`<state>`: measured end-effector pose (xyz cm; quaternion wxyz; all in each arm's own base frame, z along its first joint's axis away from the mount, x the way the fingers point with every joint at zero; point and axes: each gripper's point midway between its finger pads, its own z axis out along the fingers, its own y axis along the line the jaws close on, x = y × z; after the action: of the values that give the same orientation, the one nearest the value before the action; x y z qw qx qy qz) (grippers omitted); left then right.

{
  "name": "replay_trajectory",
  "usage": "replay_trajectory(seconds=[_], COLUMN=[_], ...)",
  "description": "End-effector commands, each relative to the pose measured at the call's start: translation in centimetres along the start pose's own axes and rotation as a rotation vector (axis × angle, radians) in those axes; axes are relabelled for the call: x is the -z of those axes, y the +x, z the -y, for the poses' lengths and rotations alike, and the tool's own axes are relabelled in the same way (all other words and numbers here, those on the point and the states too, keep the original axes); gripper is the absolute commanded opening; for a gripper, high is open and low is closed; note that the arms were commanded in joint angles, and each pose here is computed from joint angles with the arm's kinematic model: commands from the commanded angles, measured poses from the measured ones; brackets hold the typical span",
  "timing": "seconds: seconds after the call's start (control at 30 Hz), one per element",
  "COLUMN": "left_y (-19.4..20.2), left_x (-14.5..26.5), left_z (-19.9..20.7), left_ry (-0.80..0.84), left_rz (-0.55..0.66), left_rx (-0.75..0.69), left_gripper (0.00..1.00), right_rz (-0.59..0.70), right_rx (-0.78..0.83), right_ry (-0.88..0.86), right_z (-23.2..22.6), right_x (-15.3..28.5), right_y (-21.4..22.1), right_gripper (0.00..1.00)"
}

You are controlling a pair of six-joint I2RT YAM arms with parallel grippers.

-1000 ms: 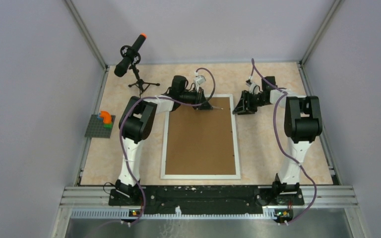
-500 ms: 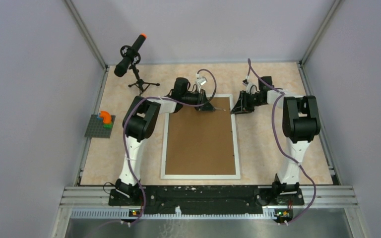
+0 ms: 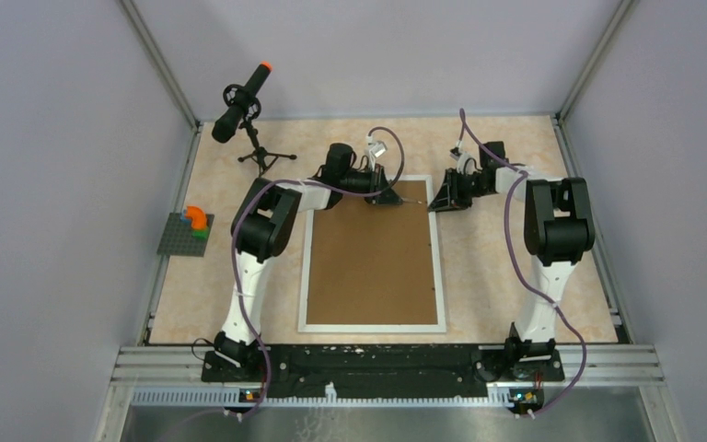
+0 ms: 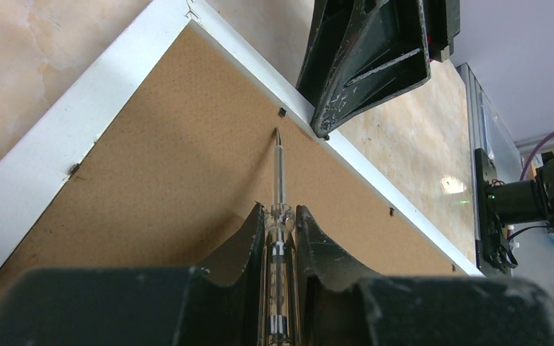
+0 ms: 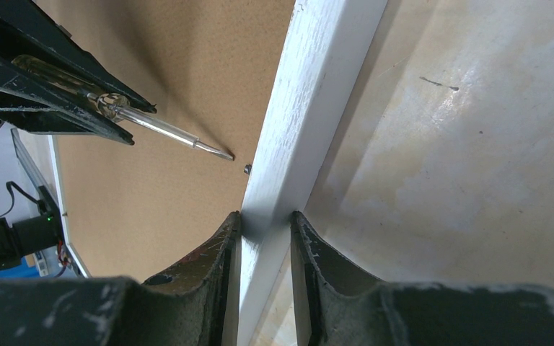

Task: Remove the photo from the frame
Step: Release the photo frame item from the photo frame.

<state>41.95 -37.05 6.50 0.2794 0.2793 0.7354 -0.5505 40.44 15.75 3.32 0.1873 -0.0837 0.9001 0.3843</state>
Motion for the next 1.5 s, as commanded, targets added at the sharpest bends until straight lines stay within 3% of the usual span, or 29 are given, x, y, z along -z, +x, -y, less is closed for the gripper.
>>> replay_trajectory(seconds=[0.0, 0.5, 0.87, 1.03, 1.47], left_y=[0.4, 1.8, 3.7, 5.0, 2.8], left_x=[-1.3, -2.8, -4.3, -5.2, -7.0], left_z=[-1.0, 0.0, 2.9, 3.4, 11.5], left_ry=[-0.029, 0.032, 0.135, 0.162, 0.291], left_rz=[0.002, -0.032, -0.11, -0.148, -0.163], left_rx=[-0.002, 0.008, -0.002, 0.021, -0.319], left_gripper=[0.0, 0.0, 0.0, 0.0, 0.0], right_rz=[-0.057, -0.068, -0.069, -0.07, -0.057], right_rx=[0.037, 0.037, 0.038, 0.033, -0.008], right_ry=[0.027, 0.032, 0.031, 0.03, 0.032], right_z=[0.1, 0.1, -0.3, -0.5, -0.5], right_x=[-2.2, -2.8, -3.8, -4.4, -4.9], right_y=[1.7, 1.9, 1.7, 1.9, 2.1], right_gripper=[0.15, 0.11, 0.0, 0.0, 0.0])
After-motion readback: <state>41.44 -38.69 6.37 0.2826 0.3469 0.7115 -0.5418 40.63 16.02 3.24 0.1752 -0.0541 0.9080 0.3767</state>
